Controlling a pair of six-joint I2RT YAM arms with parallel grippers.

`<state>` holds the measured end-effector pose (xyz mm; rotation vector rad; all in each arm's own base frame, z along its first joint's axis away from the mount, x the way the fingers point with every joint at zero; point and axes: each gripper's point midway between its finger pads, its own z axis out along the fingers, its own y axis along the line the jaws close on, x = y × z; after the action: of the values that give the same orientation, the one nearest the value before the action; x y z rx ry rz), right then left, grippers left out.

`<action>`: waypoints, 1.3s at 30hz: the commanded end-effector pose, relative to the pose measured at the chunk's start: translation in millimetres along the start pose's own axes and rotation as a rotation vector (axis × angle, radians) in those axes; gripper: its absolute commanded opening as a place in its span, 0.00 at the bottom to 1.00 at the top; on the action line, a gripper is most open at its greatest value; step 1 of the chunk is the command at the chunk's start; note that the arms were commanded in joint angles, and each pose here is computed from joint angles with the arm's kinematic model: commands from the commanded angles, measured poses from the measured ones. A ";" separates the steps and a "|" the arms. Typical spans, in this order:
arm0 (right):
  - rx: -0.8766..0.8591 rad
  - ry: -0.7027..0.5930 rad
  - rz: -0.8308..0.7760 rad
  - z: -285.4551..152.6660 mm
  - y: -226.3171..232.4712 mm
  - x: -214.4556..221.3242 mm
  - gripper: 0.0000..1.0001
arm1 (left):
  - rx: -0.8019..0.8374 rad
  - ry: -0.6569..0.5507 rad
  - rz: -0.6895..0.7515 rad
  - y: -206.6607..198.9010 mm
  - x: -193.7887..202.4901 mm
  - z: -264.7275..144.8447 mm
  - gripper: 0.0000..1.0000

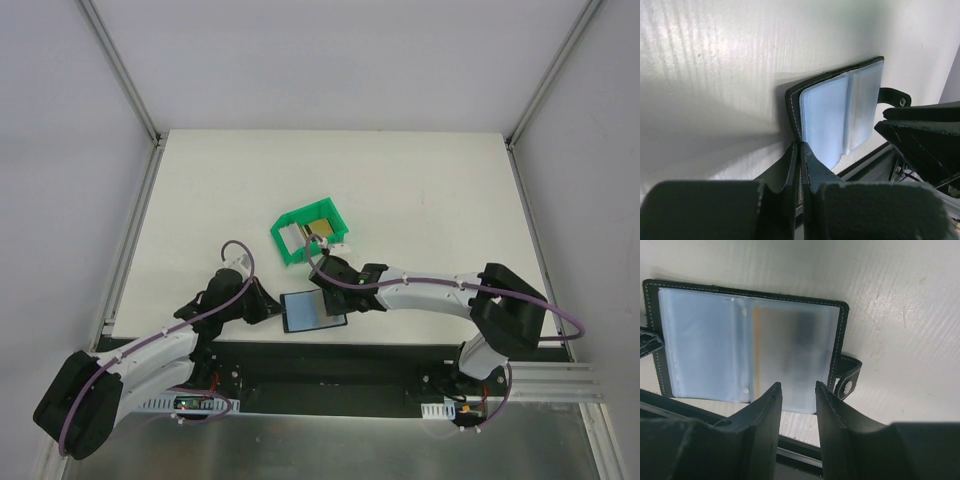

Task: Put the credit cards into the card holder
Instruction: Turn over the card slot in the card holder.

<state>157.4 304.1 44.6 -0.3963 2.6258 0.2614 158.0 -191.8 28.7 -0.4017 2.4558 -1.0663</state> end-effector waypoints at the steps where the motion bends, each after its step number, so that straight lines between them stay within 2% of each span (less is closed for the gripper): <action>1: -0.096 0.023 0.096 4.4 9.8 -0.1 0.36 | -0.005 -0.029 -0.027 5.2 -3.6 2.4 0.00; 17: -0.092 0.084 0.088 14.7 12.7 10.9 0.36 | -0.009 -0.016 -0.027 6.4 -2.0 5.1 0.00; 29: -0.082 -0.028 0.090 -1.4 0.9 -5.2 0.40 | -0.020 -0.025 -0.034 10.3 -2.2 5.5 0.00; 39: -0.082 0.051 0.078 11.4 6.1 9.0 0.39 | -0.017 -0.024 -0.032 8.8 -2.8 6.0 0.00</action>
<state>156.0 308.2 35.6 -0.3198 2.6654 0.4008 156.9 -190.4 19.0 -0.4393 2.4713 -1.0566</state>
